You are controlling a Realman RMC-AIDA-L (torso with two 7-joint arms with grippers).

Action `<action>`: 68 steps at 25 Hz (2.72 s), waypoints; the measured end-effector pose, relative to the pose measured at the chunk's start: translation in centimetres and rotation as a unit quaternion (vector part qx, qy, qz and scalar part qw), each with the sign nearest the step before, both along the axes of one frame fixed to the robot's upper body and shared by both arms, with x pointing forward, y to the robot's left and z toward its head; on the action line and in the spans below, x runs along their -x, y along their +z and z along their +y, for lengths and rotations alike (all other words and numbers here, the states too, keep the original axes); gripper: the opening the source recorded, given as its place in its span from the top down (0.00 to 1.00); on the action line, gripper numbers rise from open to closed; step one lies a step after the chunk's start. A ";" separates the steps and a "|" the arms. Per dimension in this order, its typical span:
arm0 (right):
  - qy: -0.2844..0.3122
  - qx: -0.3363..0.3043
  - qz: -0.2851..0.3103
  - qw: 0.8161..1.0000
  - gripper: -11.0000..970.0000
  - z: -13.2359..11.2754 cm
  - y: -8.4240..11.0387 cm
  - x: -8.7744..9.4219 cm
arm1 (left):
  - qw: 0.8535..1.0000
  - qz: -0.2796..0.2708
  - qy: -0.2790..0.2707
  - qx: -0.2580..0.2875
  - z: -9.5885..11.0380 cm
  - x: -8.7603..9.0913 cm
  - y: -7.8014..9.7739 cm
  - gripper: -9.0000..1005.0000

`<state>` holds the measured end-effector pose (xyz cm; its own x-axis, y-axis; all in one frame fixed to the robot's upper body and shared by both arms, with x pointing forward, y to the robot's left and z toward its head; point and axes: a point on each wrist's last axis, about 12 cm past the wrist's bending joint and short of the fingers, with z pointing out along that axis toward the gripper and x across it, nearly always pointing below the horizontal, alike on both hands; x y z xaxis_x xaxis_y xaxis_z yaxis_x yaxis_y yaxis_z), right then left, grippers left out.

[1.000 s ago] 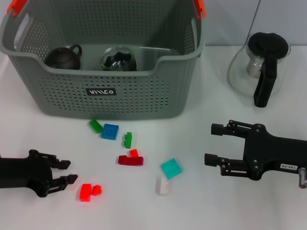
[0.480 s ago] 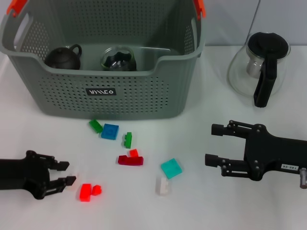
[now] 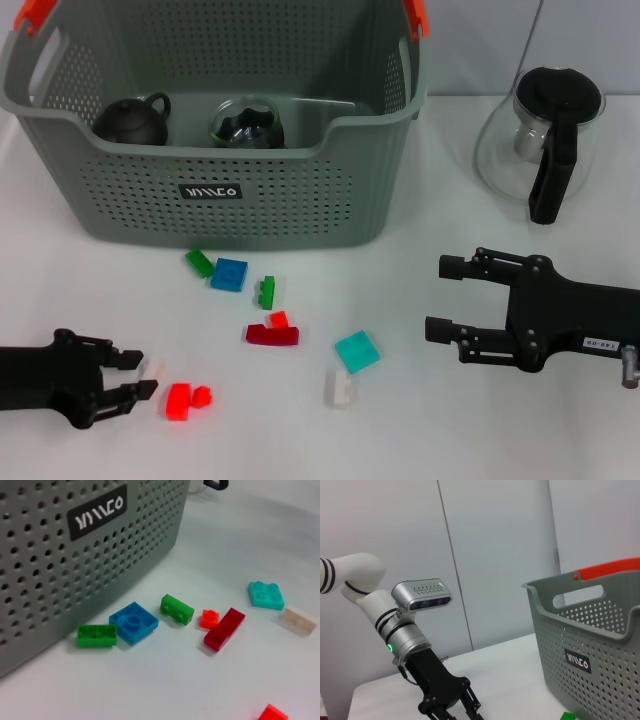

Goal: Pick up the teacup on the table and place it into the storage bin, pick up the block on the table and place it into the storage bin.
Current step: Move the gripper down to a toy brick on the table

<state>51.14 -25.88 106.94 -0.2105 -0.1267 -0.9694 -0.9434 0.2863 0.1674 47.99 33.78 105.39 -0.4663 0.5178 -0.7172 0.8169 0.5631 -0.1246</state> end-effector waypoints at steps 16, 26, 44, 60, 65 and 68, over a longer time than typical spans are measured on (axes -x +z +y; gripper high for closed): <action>0.000 -0.001 -0.001 1.000 0.15 -0.1 0.1 0.0 | 1.000 -0.010 0.022 -0.018 0.6 -0.7 0.2 0.66; 0.001 -0.002 -0.001 1.000 0.15 -0.1 0.1 0.0 | 1.000 -0.002 0.013 -0.007 0.3 -0.4 0.3 0.67; 0.001 0.000 -0.001 1.000 0.15 -0.1 0.1 -0.1 | 1.000 0.016 0.023 0.004 -0.3 -0.7 -0.2 0.69; 0.002 -0.001 0.001 1.000 0.15 -0.1 0.1 0.1 | 0.999 0.021 0.035 -0.004 -0.3 -1.0 -0.7 0.70; 0.002 -0.001 0.001 1.000 0.15 -0.1 0.1 0.1 | 0.999 0.028 0.043 -0.001 -0.3 -1.0 -0.7 0.71; 0.002 -0.001 0.001 1.000 0.15 -0.1 0.1 0.1 | 0.998 0.037 0.048 -0.005 -0.1 -1.2 -0.5 0.71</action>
<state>51.07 -26.02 106.99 -0.2122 -0.1256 -0.9691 -0.9440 0.2827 0.1701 49.18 33.63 104.89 -0.5661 0.4751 -0.6736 0.7479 0.6397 -0.1773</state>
